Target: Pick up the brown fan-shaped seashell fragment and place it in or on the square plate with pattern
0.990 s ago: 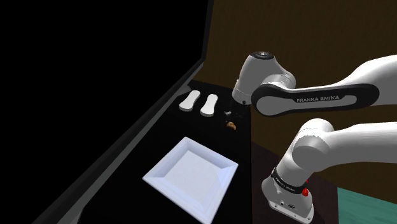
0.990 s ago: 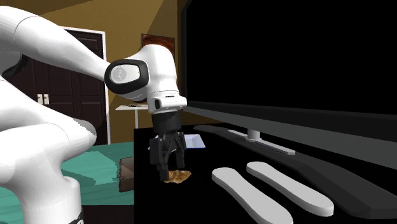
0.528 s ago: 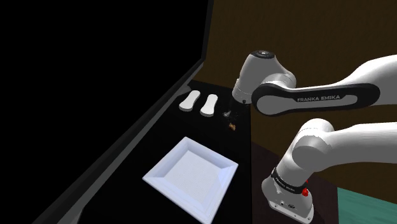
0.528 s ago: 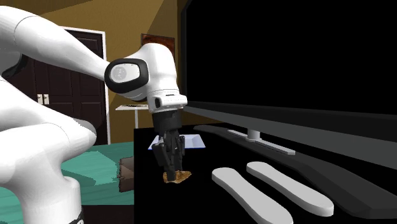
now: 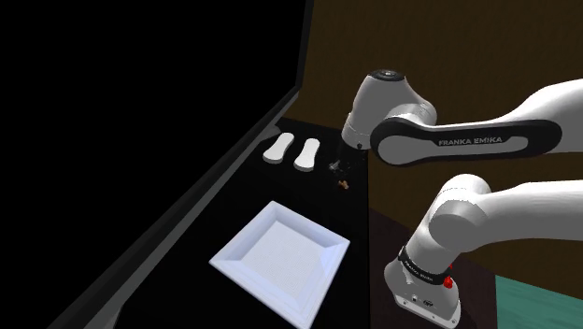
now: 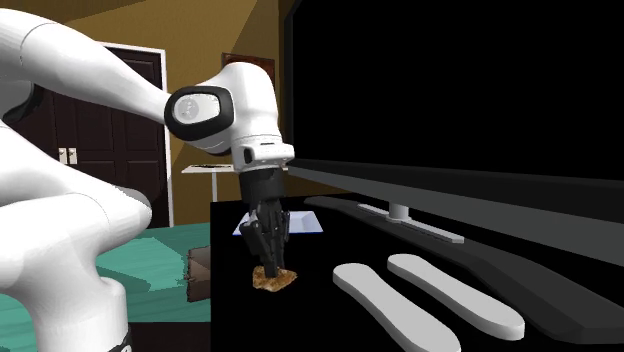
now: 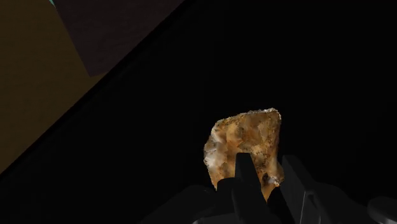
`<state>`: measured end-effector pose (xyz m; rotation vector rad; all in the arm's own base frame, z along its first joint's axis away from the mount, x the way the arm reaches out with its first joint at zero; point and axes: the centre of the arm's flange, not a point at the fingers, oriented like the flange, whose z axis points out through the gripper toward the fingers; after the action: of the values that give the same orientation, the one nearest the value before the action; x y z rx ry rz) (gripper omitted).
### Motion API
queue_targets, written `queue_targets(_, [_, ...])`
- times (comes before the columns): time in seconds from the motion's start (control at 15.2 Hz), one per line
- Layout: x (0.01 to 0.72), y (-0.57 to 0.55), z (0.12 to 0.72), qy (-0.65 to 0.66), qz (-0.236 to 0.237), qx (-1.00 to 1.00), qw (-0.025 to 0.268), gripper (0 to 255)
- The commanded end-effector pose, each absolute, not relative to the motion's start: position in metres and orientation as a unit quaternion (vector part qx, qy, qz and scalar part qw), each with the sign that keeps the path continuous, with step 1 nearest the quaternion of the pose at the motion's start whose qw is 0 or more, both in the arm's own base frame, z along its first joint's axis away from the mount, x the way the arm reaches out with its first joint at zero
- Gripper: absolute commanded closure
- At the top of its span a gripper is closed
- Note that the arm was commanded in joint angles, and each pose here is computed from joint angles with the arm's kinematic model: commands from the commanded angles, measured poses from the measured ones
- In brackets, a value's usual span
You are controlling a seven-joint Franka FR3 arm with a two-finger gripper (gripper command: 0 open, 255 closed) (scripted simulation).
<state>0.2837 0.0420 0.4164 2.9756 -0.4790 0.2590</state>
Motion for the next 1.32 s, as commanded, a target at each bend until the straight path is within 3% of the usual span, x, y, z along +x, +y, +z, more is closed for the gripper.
queue_targets(0.0, [0.283, 0.042, 0.425, -0.158, 0.083, 0.982, 0.058, 255])
queue_targets(0.92, [0.283, 0.042, 0.495, -0.158, 0.083, 0.982, 0.058, 255])
queue_targets(1.25, [0.275, 0.108, 0.495, -0.158, 0.083, 0.982, 0.058, 255])
